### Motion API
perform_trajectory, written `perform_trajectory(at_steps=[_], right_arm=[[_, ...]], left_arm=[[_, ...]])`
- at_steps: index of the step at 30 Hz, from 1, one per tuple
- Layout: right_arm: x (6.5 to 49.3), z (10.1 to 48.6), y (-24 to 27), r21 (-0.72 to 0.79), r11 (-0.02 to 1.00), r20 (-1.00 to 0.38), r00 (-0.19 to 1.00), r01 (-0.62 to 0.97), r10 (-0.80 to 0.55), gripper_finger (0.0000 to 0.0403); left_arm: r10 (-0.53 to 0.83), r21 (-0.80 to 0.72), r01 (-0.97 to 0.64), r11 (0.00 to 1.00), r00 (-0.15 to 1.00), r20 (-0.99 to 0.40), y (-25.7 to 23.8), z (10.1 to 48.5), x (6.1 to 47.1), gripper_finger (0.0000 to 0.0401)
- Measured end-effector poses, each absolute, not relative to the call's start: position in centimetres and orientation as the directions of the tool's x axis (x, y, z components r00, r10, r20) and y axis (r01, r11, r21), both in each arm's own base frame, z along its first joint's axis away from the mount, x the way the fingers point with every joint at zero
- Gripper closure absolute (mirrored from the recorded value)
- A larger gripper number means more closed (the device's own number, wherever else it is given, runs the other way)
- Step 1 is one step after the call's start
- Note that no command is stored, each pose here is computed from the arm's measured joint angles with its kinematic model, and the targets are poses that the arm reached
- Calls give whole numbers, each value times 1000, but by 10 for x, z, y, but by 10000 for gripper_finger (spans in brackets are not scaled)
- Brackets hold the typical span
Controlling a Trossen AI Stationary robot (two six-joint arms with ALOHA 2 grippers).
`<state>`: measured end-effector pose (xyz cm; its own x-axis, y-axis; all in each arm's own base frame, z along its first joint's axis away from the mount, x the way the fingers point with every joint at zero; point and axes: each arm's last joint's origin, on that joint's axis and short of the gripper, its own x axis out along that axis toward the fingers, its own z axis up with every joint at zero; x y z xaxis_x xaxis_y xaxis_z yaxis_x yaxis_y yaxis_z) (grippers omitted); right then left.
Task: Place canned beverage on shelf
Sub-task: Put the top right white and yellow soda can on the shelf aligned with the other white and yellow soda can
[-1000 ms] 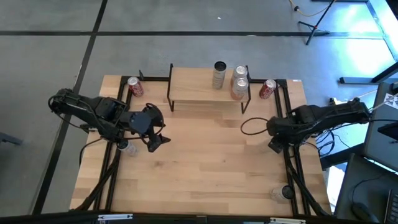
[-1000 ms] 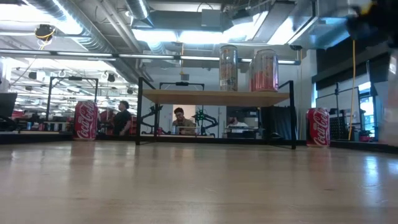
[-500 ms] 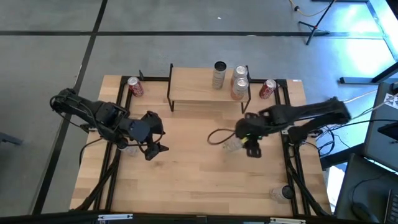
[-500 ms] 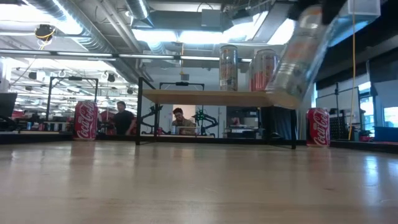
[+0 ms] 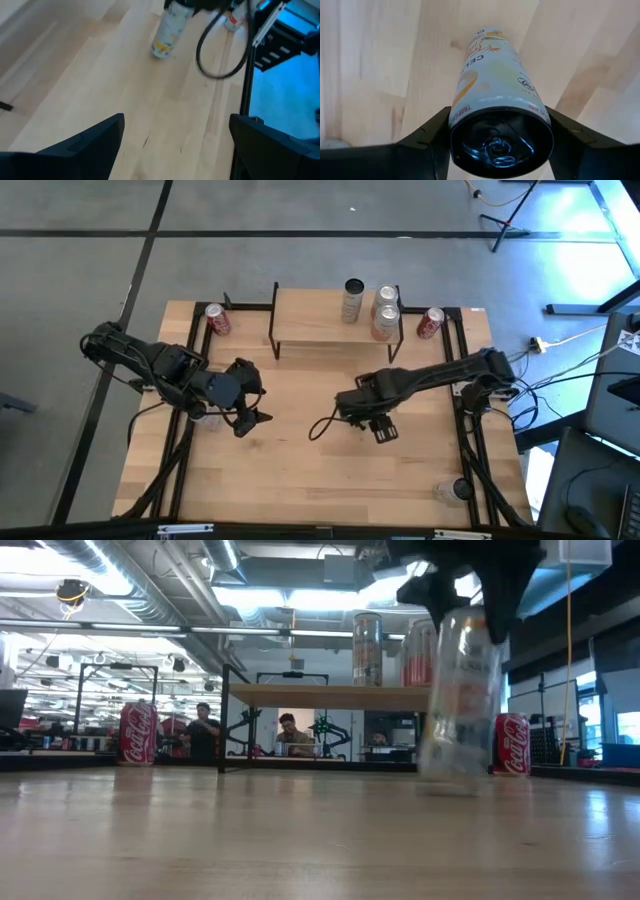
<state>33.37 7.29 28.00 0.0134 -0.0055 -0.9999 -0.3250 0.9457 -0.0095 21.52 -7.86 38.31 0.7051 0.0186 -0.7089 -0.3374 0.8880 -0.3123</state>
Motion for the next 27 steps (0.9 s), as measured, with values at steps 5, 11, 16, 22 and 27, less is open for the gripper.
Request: perform_trajectory(at_steps=[5,11,16,22,27], right_arm=[[336,274,74,-6,946,-1000,-8,-323,-9,176],[337,274,73,-15,947,-1000,-4,-322,-17,161],[338,275,73,-18,947,-1000,8,-320,-16,66],[340,275,74,-20,951,-999,30,-309,-11,18],[329,287,72,-10,963,-1000,31,-268,-2,20]], left_arm=[[31,-310,-341,887,716,-697,-78,384,216,44],[31,-310,-340,888,716,-697,-78,384,216,44],[27,-311,-334,890,719,-694,-79,384,216,44],[28,-310,-334,890,719,-694,-79,384,216,44],[28,-310,-334,890,719,-694,-79,384,216,44]])
